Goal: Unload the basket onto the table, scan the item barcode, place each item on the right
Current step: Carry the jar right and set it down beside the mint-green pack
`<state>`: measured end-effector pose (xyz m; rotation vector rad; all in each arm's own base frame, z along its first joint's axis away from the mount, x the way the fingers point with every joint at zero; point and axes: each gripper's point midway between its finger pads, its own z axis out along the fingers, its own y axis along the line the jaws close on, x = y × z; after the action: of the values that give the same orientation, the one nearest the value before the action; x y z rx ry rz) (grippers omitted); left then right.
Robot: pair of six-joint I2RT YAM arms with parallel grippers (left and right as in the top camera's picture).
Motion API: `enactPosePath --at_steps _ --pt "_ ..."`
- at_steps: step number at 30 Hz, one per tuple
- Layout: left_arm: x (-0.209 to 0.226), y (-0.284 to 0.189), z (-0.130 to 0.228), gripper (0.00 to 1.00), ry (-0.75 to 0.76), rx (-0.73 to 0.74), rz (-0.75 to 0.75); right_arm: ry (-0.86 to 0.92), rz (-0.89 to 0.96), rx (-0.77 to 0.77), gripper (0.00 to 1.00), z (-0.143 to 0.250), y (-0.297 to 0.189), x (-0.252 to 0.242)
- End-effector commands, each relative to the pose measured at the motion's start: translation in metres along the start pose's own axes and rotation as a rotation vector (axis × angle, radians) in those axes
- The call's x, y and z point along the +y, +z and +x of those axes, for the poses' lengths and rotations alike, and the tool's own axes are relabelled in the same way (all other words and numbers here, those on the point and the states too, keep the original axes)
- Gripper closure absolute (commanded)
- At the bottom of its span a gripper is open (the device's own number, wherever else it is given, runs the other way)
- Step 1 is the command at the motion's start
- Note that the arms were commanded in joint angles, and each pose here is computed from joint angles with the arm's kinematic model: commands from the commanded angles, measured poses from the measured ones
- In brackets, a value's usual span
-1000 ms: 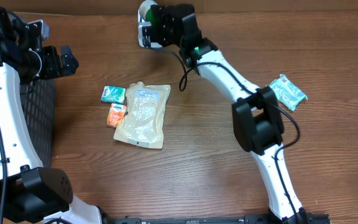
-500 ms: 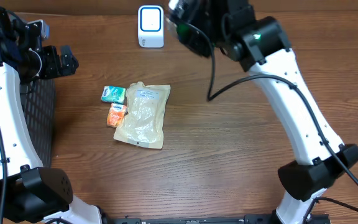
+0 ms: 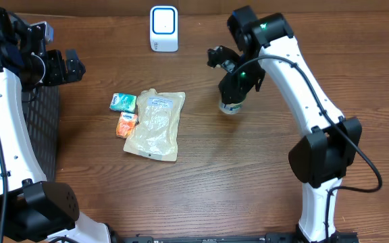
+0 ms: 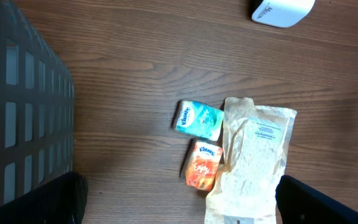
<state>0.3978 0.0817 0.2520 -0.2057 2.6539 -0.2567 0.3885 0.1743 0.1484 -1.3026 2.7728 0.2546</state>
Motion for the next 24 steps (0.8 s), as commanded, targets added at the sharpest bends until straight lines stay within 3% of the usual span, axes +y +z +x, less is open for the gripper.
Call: enactPosePath --at_steps 1,7,16,24 --pt "-0.004 -0.016 -0.006 0.01 0.004 -0.047 0.002 0.141 0.019 0.036 0.59 0.015 0.011 -0.033" --pt "-0.004 -0.016 -0.006 0.01 0.004 -0.047 0.002 0.369 0.079 0.073 0.59 0.045 0.035 -0.098" --pt "-0.004 -0.016 -0.006 0.01 0.004 -0.047 0.002 0.453 0.243 0.028 0.6 0.063 0.038 -0.169" --pt "-0.004 -0.016 -0.006 0.01 0.004 -0.047 0.002 0.469 0.258 0.03 0.56 0.069 0.036 -0.176"
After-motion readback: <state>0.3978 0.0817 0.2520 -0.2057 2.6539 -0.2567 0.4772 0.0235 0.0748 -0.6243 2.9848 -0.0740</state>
